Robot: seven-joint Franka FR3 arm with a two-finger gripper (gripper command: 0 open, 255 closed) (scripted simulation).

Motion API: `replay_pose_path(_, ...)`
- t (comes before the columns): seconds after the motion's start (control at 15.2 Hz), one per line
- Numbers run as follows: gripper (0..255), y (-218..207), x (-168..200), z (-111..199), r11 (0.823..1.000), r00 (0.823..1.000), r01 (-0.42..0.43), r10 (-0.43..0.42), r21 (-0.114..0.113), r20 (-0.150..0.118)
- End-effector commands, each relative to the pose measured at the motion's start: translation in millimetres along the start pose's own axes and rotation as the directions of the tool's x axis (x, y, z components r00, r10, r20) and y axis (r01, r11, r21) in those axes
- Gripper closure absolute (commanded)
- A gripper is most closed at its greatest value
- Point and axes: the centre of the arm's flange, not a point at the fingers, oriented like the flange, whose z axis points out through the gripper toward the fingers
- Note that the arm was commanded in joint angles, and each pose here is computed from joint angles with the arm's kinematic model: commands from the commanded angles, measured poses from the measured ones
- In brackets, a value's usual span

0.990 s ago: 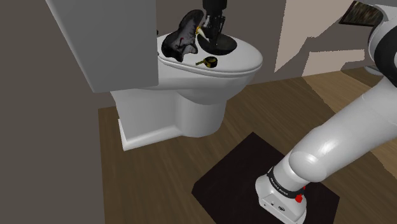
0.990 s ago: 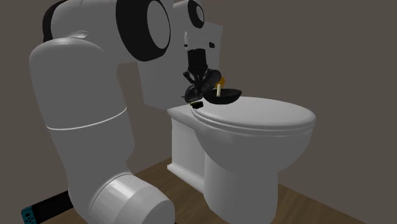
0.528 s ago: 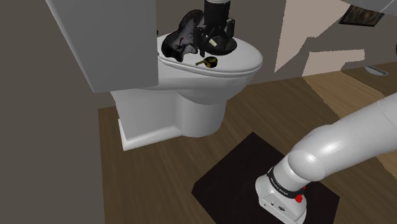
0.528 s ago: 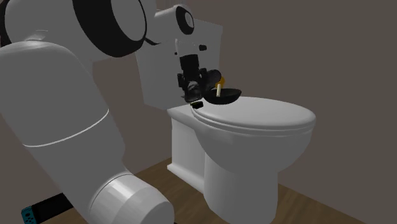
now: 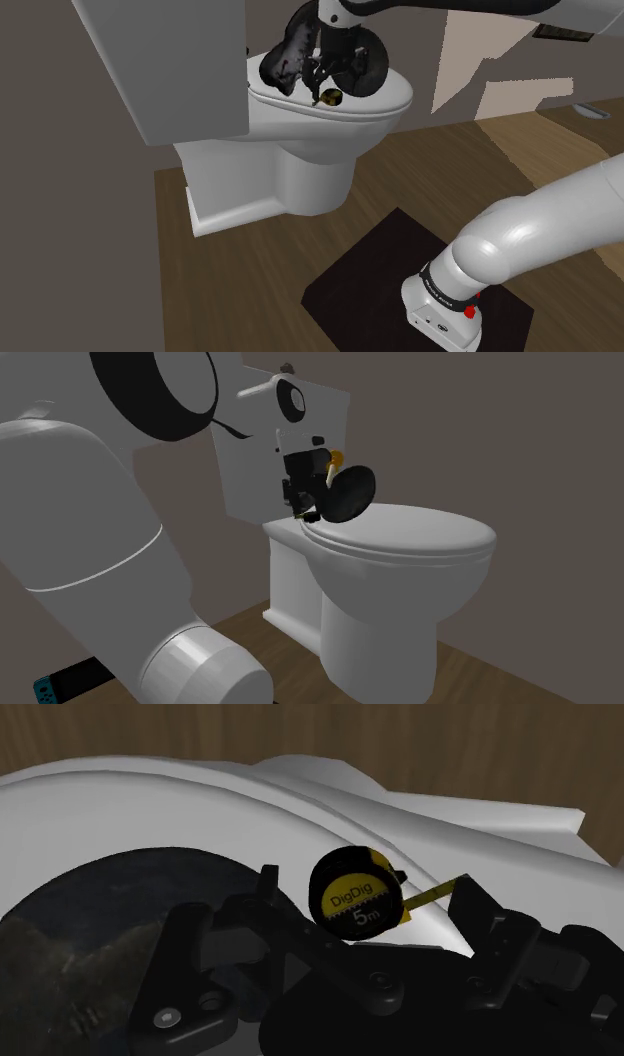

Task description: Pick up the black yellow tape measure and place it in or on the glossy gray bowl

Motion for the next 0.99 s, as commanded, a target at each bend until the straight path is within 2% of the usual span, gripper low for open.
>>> replay_pose_path(0.0, 0, -1.7, 0.1, 6.1, 1.000, 1.000, 0.001, -0.001, -0.001, 0.006)
replay_pose_path(0.33, 0, -1.7, 0.1, 6.1, 1.000, 1.000, 0.001, -0.001, -0.001, 0.006)
replay_pose_path(0.4, 255, -1.7, 0.2, 6.1, 1.000, 1.000, 0.001, -0.001, -0.001, 0.006)
replay_pose_path(0.92, 255, 1.8, -0.7, 8.5, 1.000, 1.000, 0.001, -0.001, -0.001, 0.006)
